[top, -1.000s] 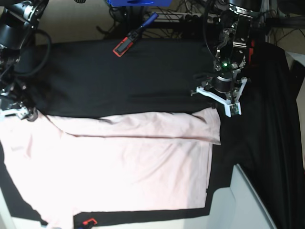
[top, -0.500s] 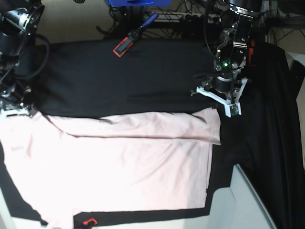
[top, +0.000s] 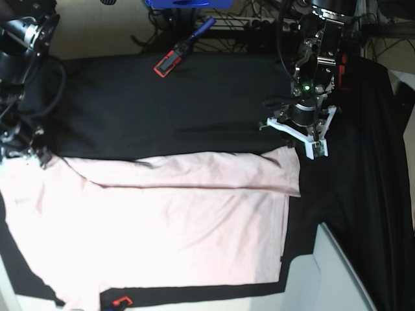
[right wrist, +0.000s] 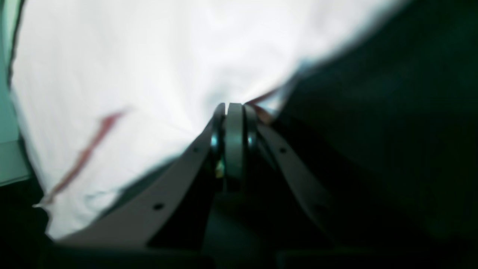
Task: Fold the T-shirt properly
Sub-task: 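Move the right gripper along the folded edge toward the sleeve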
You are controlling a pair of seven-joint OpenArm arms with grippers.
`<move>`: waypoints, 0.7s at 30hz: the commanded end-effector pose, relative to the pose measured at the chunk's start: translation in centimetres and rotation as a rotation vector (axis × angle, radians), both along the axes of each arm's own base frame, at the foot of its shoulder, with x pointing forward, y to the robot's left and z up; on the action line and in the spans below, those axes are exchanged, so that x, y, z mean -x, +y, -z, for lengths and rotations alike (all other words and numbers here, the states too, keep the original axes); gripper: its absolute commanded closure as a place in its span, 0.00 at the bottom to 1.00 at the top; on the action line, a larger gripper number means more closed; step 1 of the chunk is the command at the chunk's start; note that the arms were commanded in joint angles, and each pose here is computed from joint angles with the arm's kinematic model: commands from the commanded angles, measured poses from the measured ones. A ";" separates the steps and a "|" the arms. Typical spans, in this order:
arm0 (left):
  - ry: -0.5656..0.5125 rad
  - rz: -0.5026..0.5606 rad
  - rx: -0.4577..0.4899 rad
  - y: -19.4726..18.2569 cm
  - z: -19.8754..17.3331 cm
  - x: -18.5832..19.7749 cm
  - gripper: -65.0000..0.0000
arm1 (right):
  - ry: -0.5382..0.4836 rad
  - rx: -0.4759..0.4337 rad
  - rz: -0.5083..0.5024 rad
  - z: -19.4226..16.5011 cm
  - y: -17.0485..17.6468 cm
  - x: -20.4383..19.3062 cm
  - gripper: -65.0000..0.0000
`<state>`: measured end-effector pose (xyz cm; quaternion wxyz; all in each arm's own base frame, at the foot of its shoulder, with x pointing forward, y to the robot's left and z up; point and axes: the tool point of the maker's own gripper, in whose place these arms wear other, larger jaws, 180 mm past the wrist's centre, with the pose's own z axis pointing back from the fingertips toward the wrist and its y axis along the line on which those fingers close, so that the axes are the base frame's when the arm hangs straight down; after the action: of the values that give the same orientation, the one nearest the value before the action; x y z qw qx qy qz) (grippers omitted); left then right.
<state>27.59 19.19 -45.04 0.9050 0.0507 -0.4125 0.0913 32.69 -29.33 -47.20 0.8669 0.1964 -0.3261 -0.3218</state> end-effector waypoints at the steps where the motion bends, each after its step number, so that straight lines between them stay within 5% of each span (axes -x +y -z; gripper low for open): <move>1: -0.043 0.003 -0.015 0.3 -1.1 -0.9 0.68 | -0.087 0.040 -0.002 -3.1 -1.5 -2.4 0.99; 21: -0.033 -0.001 -0.008 0.1 -0.7 -0.2 0.68 | -0.228 0.164 -0.270 -11.1 3.8 -12.6 0.99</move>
<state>26.57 19.04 -45.67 0.9096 0.0491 -0.4019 0.0932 43.76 -24.49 -38.54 0.8865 0.2043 -0.3852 -0.1546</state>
